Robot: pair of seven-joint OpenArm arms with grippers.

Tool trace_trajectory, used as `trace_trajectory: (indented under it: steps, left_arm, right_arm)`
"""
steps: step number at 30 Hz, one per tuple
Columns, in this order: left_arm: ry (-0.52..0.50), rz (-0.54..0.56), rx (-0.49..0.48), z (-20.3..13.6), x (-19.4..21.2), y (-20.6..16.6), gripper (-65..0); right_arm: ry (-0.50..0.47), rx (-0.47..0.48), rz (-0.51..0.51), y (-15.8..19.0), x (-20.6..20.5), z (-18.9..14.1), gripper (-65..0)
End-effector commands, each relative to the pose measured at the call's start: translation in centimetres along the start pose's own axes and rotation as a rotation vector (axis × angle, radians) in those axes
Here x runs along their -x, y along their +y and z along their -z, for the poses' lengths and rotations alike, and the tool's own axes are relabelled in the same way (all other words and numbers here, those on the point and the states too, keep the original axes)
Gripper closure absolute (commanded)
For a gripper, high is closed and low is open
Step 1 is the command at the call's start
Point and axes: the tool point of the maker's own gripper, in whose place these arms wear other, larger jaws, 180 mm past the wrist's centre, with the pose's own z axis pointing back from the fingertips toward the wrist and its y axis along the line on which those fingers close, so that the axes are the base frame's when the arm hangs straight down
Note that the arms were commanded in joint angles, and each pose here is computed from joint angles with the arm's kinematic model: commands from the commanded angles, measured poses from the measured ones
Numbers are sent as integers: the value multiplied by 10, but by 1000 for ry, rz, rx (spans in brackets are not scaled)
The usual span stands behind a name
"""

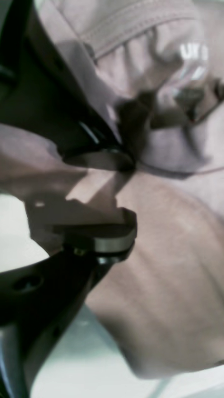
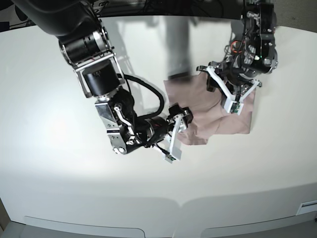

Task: Fold the T-shirt properly
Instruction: 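Tuck and flatten the bundle with both grippers, then release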

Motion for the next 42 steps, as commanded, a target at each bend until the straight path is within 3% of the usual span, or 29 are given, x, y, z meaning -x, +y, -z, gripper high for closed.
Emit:
trace_trajectory:
  steps: [1, 7, 12, 22, 31, 42]
  left_arm:
    - [25, -3, -9, 4, 3, 4, -281]
    - [25, 13, -28, 9, -6, 18, -281]
    - [-7, 39, -52, 6, -21, 31, -281]
    - [-45, 58, -63, 5, -33, 36, -281]
    - [-41, 148, -142, -11, -36, 80, -281]
    - [-47, 142, -134, -13, -38, 82, -281]
  right_arm:
    - [-6, 15, -34, -2, -9, -8, -341]
    - [-19, 53, -52, -12, 3, -20, -341]
    - [26, 52, -46, -11, 31, -15, -341]
    - [113, -35, -208, 54, 75, 12, -341]
    - [107, -70, -227, 83, 97, 9, -341]
    - [46, -87, -269, 108, 91, 0, -341]
